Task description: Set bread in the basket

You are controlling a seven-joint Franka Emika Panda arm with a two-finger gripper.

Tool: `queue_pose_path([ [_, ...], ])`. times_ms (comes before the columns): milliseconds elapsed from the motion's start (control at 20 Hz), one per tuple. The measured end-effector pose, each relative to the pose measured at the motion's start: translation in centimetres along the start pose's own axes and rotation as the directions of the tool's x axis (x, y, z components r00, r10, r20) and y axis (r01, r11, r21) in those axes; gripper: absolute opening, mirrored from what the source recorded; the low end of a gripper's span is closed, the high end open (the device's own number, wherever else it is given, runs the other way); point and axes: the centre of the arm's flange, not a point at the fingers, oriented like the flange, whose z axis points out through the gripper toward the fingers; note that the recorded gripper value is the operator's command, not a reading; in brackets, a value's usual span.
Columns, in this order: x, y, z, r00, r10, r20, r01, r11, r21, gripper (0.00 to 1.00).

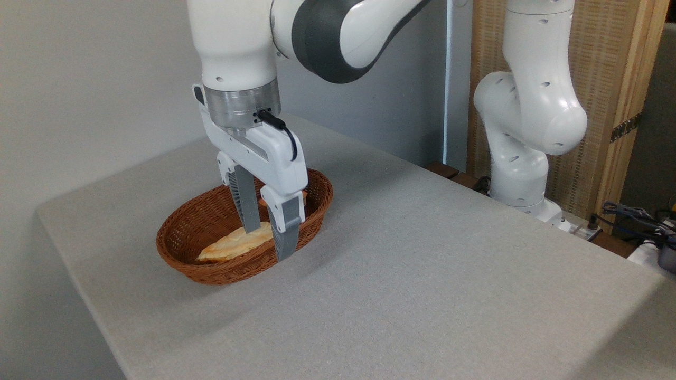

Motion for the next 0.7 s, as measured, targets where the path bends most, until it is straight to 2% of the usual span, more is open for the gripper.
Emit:
queue_pose_path([
  [400,-0.8,-1.0,-0.5,1.000,-0.019,-0.006,0.019,1.000,0.015,1.00],
  [700,-2.4,-2.9,-1.0,0.998,-0.061,-0.021,0.061,0.998,0.031,1.00],
])
